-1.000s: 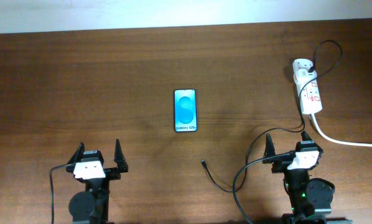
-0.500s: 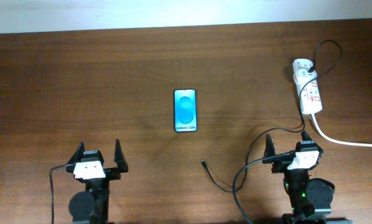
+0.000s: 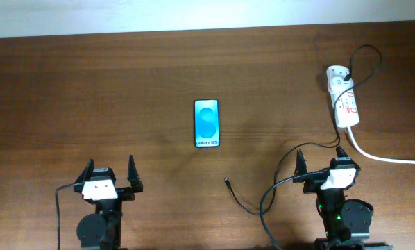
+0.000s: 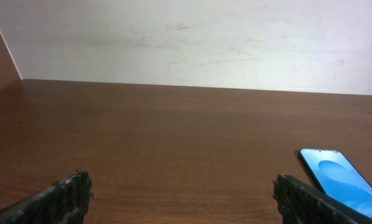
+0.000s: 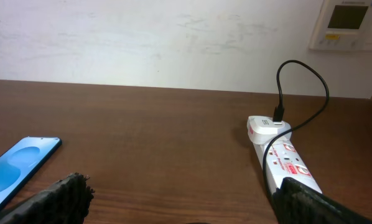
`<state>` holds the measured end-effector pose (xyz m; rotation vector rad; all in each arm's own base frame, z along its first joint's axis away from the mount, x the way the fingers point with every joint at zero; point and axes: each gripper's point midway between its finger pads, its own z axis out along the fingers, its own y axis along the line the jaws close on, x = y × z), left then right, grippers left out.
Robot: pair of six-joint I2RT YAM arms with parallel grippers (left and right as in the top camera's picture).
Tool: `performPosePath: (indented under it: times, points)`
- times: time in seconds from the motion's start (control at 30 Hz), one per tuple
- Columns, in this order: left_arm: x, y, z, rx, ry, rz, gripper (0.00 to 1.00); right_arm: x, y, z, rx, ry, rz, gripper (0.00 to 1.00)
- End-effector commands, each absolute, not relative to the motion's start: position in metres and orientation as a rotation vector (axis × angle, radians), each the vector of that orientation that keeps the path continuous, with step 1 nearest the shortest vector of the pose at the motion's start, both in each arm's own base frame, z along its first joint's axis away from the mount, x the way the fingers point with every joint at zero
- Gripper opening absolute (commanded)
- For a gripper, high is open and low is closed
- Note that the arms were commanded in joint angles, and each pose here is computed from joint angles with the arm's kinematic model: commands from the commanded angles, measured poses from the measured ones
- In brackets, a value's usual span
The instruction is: Plug charger to phone and switch on socket
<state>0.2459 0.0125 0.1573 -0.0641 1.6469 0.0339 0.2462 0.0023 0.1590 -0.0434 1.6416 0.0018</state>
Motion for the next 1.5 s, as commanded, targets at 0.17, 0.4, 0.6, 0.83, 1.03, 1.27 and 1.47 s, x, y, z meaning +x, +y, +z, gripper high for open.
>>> performPosePath:
  times: [0.17,0.4,0.6,0.83,1.03,1.27,1.47]
  points:
    - [0.242,-0.021,0.212,0.113,1.421,-0.101,0.99,0.246,0.002,0.157,-0.037,1.644,0.000,0.98]
    - [0.195,-0.034,0.359,0.202,0.960,-0.090,1.00,0.246,0.002,0.157,-0.037,1.644,0.000,0.98]
    - [0.274,-0.048,0.392,0.228,1.699,-0.264,0.99,0.246,0.002,0.157,-0.037,1.644,0.000,0.98]
    - [0.344,-0.088,0.361,0.174,2.160,-0.654,0.99,0.246,0.002,0.157,-0.037,1.644,0.000,0.98]
    - [0.404,-0.115,0.261,0.003,2.672,-0.224,0.99,0.246,0.002,0.157,-0.037,1.644,0.000,0.98]
    - [0.420,-0.207,0.165,0.188,2.838,-0.317,0.99,0.246,0.002,0.157,-0.037,1.644,0.000,0.98]
    - [0.417,-0.224,0.082,0.102,3.016,-0.242,0.99,0.246,0.002,0.157,-0.037,1.644,0.000,0.98]
